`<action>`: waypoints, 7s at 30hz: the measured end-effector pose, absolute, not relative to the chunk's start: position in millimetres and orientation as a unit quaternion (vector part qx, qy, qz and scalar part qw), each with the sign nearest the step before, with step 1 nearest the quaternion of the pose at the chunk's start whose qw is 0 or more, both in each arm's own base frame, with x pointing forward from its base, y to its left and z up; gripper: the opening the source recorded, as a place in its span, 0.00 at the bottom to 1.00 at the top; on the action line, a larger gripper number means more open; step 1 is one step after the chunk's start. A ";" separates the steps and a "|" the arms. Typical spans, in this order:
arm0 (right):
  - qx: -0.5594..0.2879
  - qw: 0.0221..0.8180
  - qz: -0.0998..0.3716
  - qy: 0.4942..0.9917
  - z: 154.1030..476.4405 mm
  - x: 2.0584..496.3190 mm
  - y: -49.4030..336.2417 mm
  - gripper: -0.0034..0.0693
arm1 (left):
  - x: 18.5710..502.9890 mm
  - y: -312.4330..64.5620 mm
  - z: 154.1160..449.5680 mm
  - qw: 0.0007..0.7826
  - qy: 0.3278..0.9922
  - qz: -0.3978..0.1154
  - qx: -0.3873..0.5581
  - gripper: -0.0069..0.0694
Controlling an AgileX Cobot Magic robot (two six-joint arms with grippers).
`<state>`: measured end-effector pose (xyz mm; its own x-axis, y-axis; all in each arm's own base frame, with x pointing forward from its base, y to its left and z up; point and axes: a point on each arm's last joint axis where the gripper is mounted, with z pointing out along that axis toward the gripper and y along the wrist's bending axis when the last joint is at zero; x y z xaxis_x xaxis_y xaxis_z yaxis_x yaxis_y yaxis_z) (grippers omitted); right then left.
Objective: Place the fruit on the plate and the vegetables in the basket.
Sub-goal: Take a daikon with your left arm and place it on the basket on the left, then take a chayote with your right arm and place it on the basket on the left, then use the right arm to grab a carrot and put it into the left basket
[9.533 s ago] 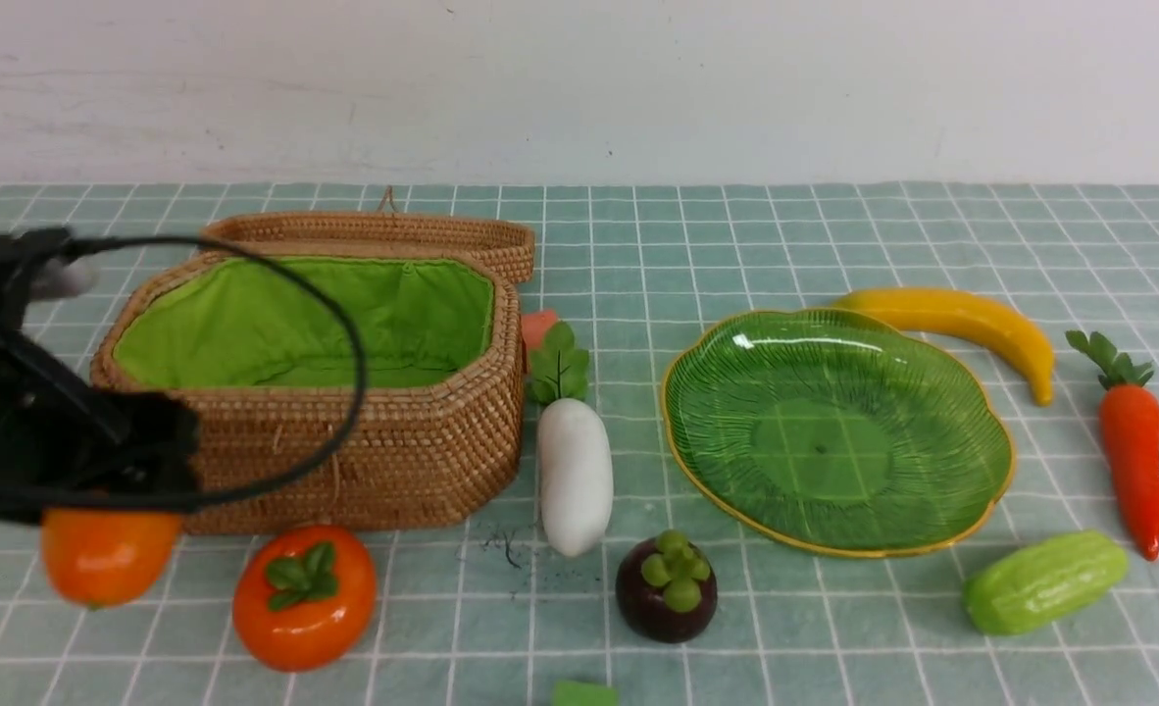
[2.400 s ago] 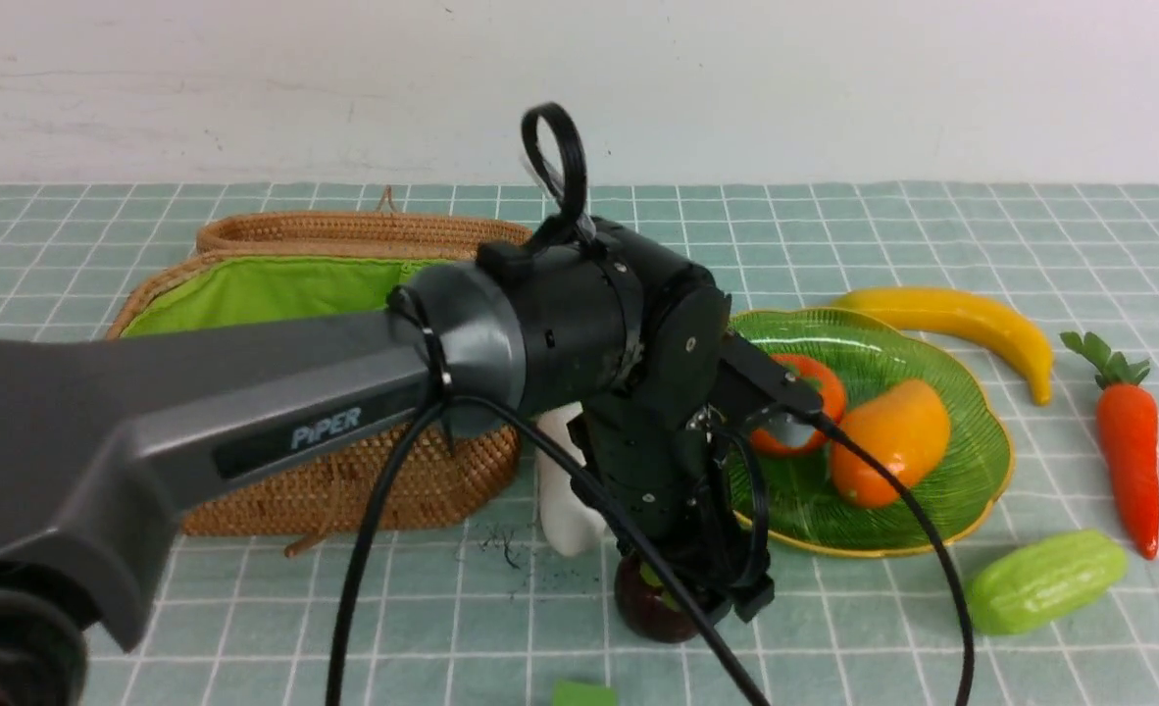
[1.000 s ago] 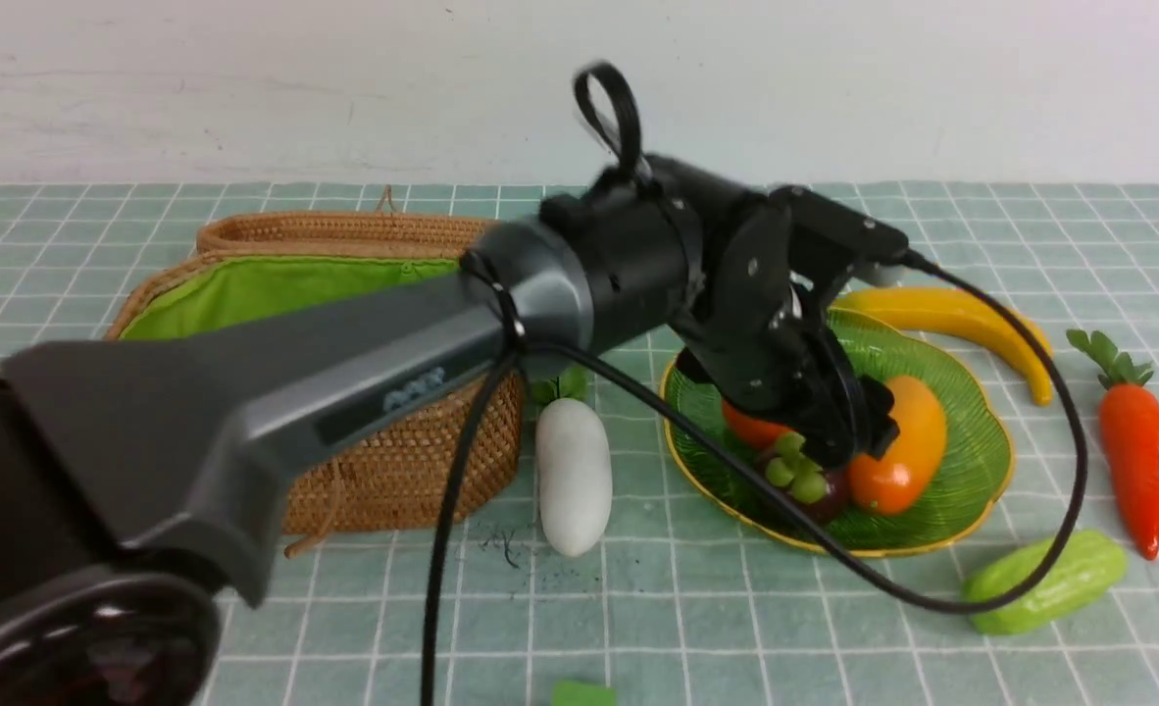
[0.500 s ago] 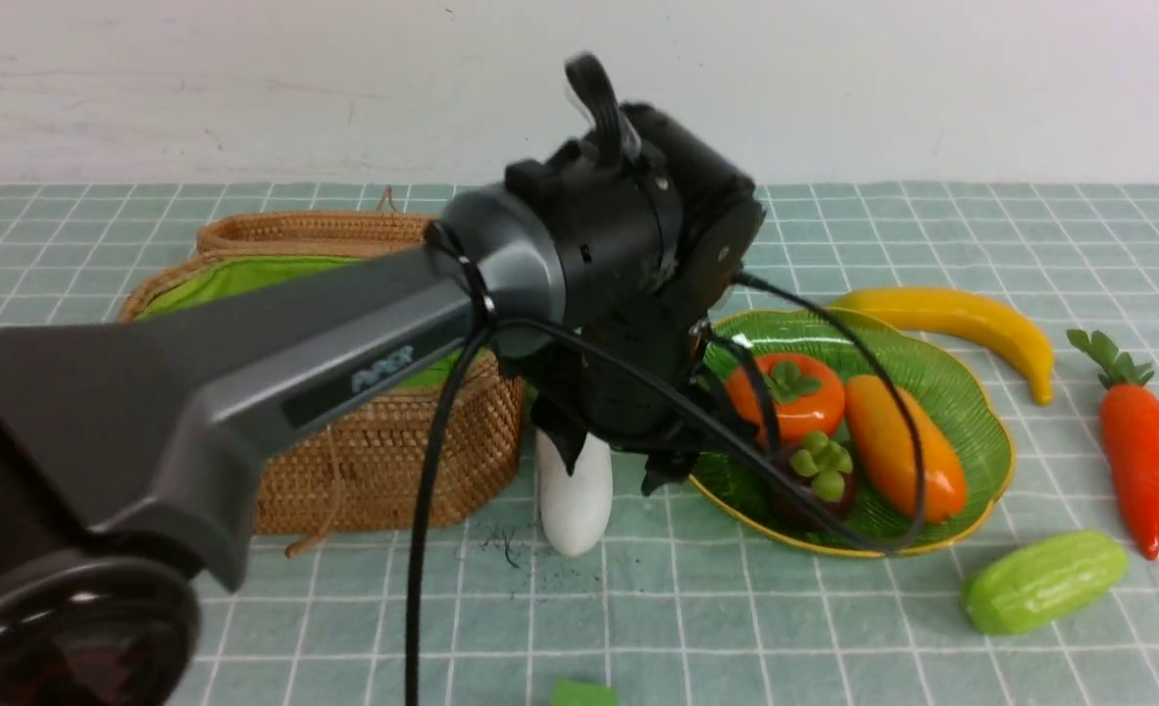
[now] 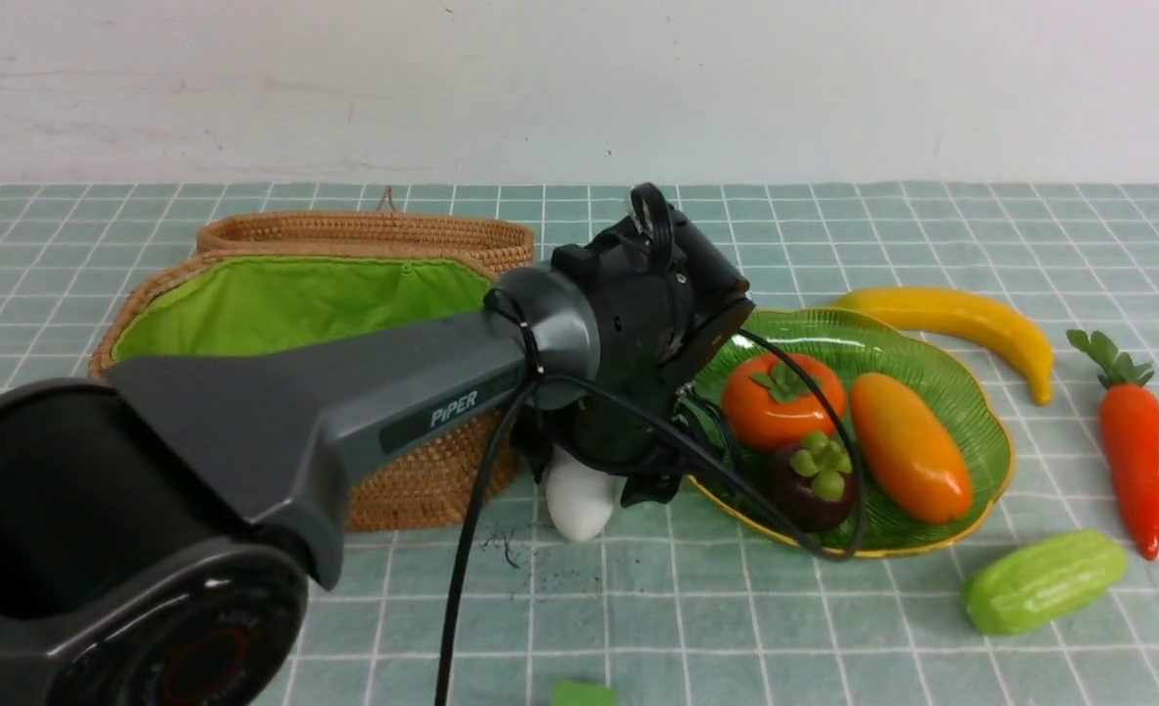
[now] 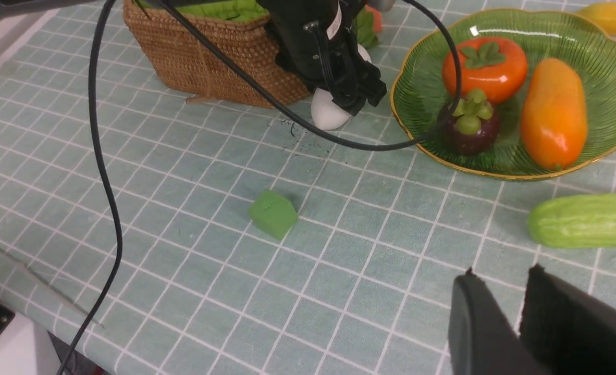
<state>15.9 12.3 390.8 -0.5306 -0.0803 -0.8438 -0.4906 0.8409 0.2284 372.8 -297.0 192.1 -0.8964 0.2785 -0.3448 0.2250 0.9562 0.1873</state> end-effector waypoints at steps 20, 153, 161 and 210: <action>-0.171 0.453 0.228 0.845 390.7 15.6 12.7 0.25 | 364.5 -304.5 210.9 0.184 0.975 0.033 0.117 0.66; -0.247 0.359 0.248 0.865 385.8 323.2 172.9 0.65 | 78.7 -62.7 338.5 0.519 0.803 -0.200 0.216 0.07; -0.472 0.436 0.277 0.715 369.2 353.9 325.3 0.65 | 84.5 -53.7 338.7 0.527 0.818 -0.177 0.148 0.07; 0.128 0.176 0.044 0.975 233.9 357.8 -65.4 0.75 | 78.1 -70.5 351.8 0.557 0.760 -0.268 0.201 0.07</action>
